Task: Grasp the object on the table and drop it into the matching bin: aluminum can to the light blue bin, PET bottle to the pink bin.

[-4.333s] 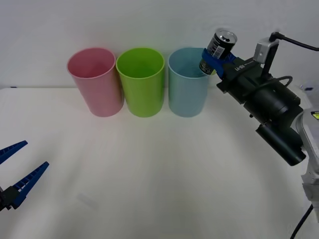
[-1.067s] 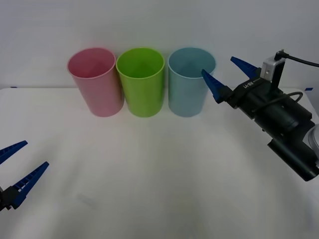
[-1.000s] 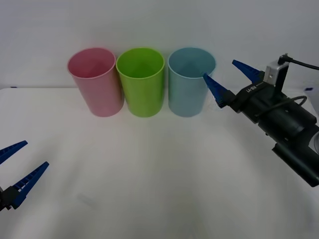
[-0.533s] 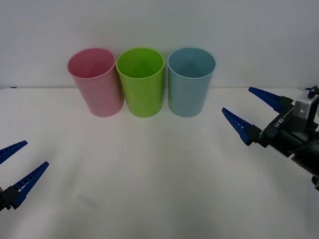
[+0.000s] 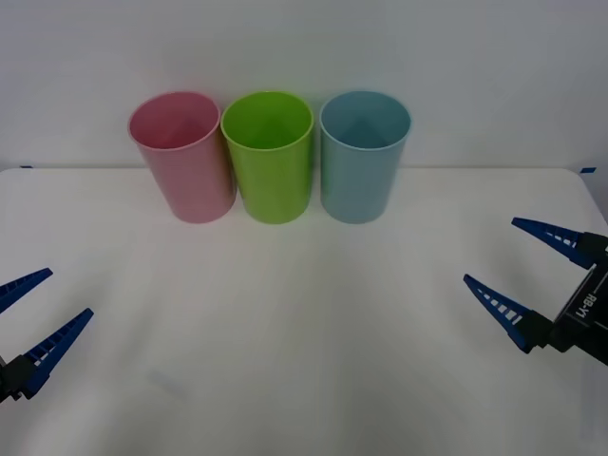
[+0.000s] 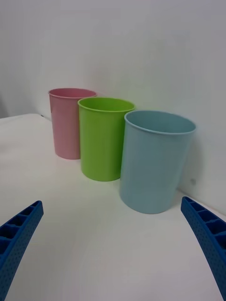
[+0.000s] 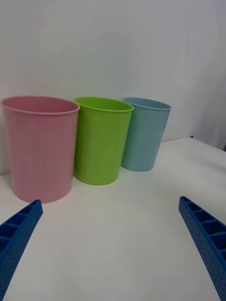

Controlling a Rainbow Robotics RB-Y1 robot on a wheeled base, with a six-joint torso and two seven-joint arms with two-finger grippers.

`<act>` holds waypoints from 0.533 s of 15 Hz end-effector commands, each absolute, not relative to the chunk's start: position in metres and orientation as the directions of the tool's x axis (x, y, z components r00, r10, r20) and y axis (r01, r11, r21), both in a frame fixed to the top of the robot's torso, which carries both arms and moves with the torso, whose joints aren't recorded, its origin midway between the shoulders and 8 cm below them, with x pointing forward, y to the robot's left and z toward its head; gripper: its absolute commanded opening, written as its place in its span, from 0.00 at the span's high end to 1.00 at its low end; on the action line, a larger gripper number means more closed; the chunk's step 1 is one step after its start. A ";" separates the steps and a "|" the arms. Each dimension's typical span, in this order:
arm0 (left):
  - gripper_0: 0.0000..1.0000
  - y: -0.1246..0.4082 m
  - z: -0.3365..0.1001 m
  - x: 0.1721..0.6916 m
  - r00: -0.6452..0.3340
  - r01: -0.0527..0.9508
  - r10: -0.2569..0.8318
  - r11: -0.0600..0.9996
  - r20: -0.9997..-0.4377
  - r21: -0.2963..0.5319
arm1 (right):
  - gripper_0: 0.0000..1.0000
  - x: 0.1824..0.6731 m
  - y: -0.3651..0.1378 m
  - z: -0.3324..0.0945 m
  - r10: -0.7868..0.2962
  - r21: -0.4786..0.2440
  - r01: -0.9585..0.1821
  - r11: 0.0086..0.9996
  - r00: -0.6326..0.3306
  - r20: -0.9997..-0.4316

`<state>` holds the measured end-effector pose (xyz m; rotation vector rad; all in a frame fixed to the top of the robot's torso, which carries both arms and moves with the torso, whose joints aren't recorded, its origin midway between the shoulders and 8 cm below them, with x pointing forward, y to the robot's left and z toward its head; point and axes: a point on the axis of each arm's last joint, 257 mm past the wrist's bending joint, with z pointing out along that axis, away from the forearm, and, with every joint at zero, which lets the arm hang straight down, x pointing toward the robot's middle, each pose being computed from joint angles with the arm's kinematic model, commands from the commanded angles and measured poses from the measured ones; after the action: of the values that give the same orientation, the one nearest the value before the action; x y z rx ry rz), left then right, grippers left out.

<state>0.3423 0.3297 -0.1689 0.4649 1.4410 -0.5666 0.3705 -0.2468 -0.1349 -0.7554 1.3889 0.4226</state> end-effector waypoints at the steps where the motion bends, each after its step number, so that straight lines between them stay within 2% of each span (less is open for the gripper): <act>1: 0.00 0.330 -0.169 0.342 0.041 0.618 -0.082 0.785 -0.996 -0.039 | 0.00 0.352 -0.259 -0.146 -0.179 -0.223 -0.681 0.697 0.136 -0.974; 8: 0.00 0.330 -0.169 0.342 0.041 0.618 -0.082 0.785 -0.996 -0.039 | 0.00 0.314 -0.292 -0.172 -0.229 -0.212 -0.662 0.719 0.063 -0.971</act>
<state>0.3423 0.3297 -0.1689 0.4649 1.4410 -0.5666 0.3175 -0.2903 -0.1695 -0.7629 1.4999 0.3798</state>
